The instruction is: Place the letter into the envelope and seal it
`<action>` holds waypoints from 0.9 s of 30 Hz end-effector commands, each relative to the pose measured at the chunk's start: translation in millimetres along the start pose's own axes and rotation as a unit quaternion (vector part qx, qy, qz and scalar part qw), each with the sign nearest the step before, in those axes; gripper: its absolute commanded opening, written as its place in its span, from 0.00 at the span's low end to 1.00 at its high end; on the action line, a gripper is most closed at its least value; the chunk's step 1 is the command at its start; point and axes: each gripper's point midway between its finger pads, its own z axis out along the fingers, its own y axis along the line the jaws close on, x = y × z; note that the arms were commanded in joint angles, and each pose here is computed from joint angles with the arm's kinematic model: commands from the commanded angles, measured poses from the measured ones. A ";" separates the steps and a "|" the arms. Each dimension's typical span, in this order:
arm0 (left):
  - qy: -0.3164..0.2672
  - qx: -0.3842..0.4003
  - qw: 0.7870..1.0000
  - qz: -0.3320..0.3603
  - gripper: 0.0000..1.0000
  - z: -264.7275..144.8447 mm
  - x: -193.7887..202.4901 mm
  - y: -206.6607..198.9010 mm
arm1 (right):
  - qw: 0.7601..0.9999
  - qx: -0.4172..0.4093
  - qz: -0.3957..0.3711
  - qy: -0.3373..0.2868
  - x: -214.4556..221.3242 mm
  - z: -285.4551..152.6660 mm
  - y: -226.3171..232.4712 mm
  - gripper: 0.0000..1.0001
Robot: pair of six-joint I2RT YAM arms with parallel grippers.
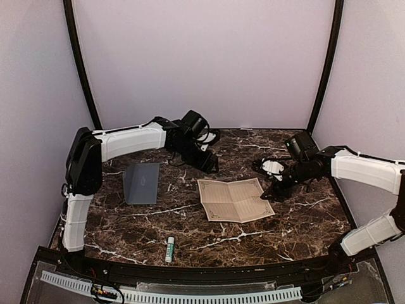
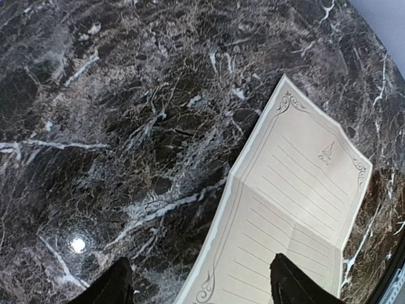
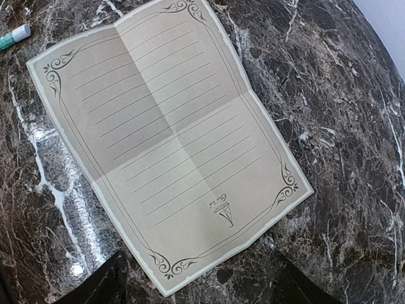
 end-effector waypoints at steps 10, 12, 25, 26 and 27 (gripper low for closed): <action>0.112 0.082 0.990 -0.025 0.71 32.4 41.3 -27.0 | 1.000 0.005 0.003 0.011 8.2 4.7 -1.2 0.72; 0.122 0.102 0.987 -0.027 0.69 31.0 47.9 -39.4 | 1.000 0.006 0.002 0.013 9.1 5.1 -1.5 0.73; 0.188 0.141 0.971 -0.045 0.64 3.0 102.2 -93.6 | 1.000 0.003 0.003 0.020 13.0 7.6 -0.5 0.73; 0.197 0.146 0.968 -0.047 0.64 3.3 111.5 -96.6 | 1.000 0.002 0.003 0.022 13.8 8.7 -0.3 0.73; 0.196 0.160 0.966 -0.047 0.64 -3.5 111.6 -102.5 | 1.000 0.001 0.004 0.022 14.0 9.0 -0.5 0.73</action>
